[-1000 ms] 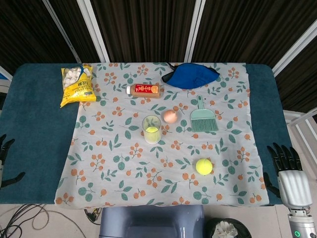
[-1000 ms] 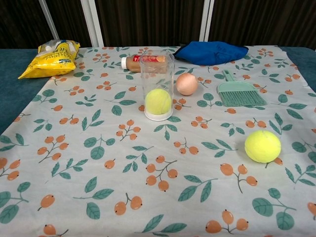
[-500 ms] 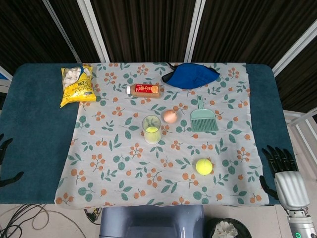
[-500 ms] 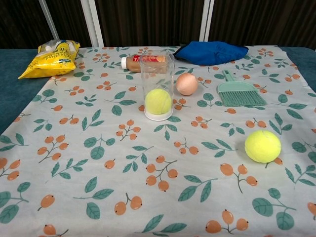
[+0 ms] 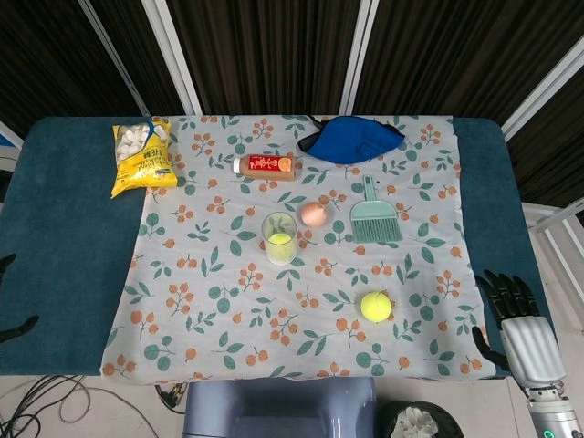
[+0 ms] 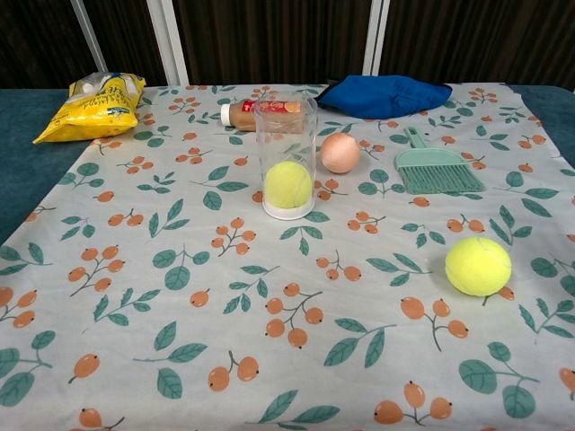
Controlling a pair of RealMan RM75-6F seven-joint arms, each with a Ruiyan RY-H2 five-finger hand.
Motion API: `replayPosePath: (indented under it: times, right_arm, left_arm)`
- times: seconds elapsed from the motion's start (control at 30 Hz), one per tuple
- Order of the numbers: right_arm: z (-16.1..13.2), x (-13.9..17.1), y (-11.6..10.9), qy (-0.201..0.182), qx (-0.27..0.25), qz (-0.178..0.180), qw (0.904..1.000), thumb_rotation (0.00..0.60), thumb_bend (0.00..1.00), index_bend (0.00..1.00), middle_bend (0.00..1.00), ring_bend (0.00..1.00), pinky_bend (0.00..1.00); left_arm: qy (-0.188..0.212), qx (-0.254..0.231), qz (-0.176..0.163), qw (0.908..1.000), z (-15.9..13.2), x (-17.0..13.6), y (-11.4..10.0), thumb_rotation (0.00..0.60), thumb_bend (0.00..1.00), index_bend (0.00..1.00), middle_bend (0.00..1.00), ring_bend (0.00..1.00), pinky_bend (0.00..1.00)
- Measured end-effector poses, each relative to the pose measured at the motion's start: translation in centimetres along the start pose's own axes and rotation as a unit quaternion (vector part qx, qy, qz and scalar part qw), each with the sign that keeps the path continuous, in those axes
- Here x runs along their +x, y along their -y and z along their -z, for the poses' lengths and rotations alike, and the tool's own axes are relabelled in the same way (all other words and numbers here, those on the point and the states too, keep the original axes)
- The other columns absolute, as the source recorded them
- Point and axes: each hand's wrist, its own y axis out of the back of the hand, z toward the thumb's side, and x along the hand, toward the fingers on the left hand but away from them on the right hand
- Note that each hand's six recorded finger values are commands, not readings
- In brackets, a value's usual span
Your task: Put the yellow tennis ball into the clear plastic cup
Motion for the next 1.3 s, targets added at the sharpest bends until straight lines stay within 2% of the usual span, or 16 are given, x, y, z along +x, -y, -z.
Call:
replayPosePath:
  times: [0.2, 0.57, 0.97, 1.3]
  right_arm:
    - [-1.3, -1.3, 0.9, -0.032, -0.023, -0.034, 0.9987, 0.6, 0.47, 0.05, 0.06, 0.01, 0.0]
    - [-5.2, -4.5, 3.9, -0.085, -0.023, -0.116, 0.9894, 0.6, 0.46, 0.05, 0.06, 0.01, 0.0]
    - [-8.2, -6.5, 8.5, -0.099, -0.031, -0.18, 0.9782, 0.6, 0.46, 0.05, 0.06, 0.01, 0.0]
    - [-9.3, -7.6, 11.6, -0.101, -0.027, -0.212, 0.9717, 0.6, 0.46, 0.05, 0.06, 0.01, 0.0]
  left_arm:
    - [0.001, 0.0, 0.003, 1.0, 0.0, 0.0, 0.1, 0.6, 0.0, 0.13, 0.0, 0.01, 0.06]
    - [0.0, -0.001, 0.006, 1.0, 0.1, 0.1, 0.2, 0.6, 0.0, 0.13, 0.0, 0.01, 0.06]
    - [-0.001, -0.002, 0.009, 1.0, 0.1, 0.2, 0.3, 0.6, 0.0, 0.13, 0.0, 0.01, 0.06]
    - [-0.01, -0.002, 0.011, 0.9999, 0.5, 0.4, 0.3, 0.6, 0.0, 0.13, 0.0, 0.01, 0.06]
